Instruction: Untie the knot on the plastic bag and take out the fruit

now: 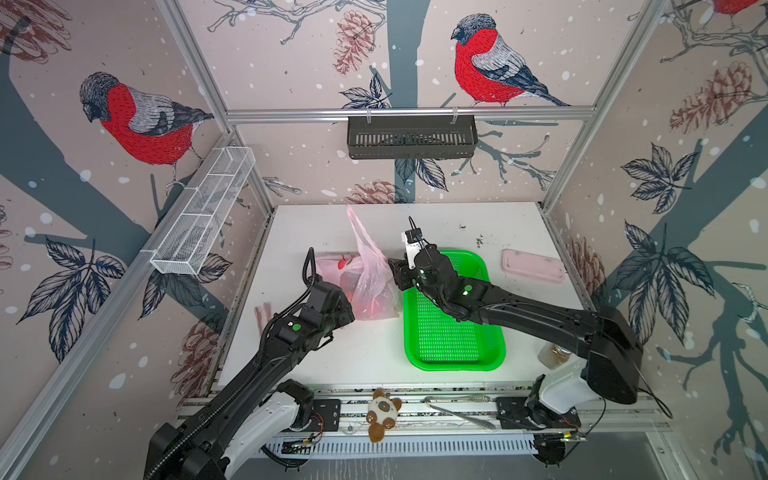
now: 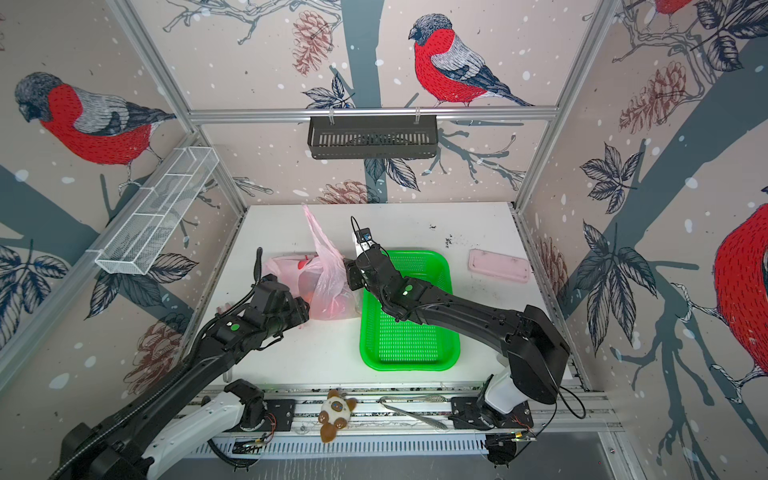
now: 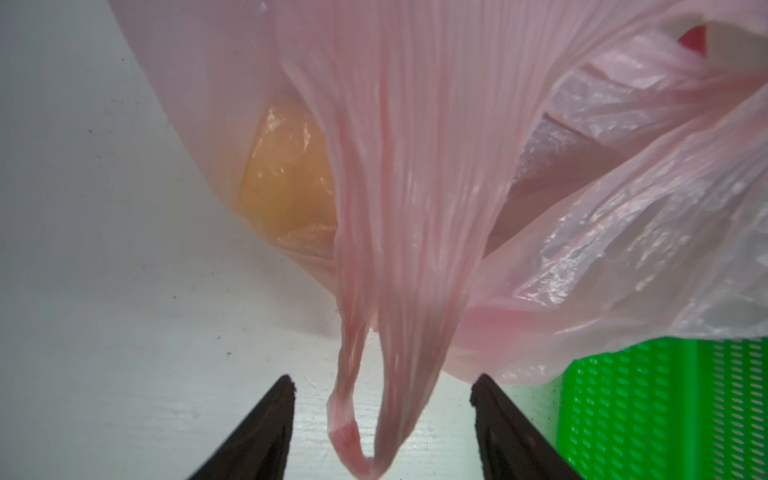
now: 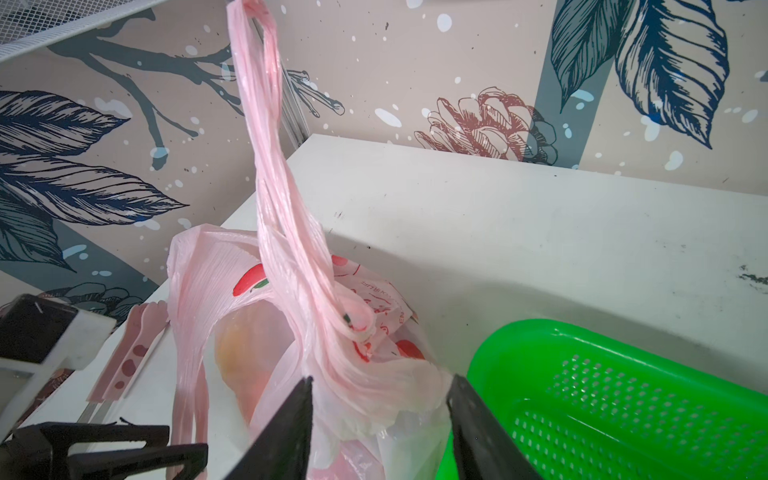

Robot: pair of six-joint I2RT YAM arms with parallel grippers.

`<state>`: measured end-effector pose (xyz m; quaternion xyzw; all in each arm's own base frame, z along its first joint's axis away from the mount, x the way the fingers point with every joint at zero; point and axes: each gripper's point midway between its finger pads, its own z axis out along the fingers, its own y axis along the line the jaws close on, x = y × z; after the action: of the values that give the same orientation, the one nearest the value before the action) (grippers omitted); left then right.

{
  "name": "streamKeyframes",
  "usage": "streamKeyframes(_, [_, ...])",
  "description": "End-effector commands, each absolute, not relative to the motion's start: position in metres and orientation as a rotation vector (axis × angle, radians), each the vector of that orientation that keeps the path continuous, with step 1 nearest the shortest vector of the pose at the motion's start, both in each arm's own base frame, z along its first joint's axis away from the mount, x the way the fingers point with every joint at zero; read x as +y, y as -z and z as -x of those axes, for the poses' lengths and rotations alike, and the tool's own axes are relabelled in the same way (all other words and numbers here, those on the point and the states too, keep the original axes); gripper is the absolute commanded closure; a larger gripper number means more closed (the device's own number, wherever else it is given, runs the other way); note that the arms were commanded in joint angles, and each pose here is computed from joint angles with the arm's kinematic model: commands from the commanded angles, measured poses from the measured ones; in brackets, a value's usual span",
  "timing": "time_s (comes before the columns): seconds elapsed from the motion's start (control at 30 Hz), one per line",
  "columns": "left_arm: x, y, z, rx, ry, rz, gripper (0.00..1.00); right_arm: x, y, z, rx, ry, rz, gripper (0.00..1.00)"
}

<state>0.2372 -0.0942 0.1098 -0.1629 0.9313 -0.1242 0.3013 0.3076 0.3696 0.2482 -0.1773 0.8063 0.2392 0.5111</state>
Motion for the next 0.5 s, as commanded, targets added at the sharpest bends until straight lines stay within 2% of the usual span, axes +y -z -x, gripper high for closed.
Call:
streamKeyframes(0.0, [-0.083, -0.103, -0.24, 2.444, 0.22, 0.485, 0.38, 0.37, -0.257, -0.307, 1.91, -0.602, 0.408, 0.46])
streamKeyframes(0.17, [-0.086, -0.098, -0.245, 2.444, 0.208, 0.473, 0.49, 0.37, -0.257, -0.305, 1.911, -0.605, 0.414, 0.46])
streamKeyframes(0.33, [-0.095, -0.109, -0.25, 2.417, 0.282, 0.459, 0.76, 0.368, -0.26, -0.304, 1.908, -0.595, 0.415, 0.46])
streamKeyframes(0.47, [-0.101, -0.125, -0.252, 2.386, 0.336, 0.442, 0.89, 0.368, -0.263, -0.302, 1.903, -0.59, 0.416, 0.46])
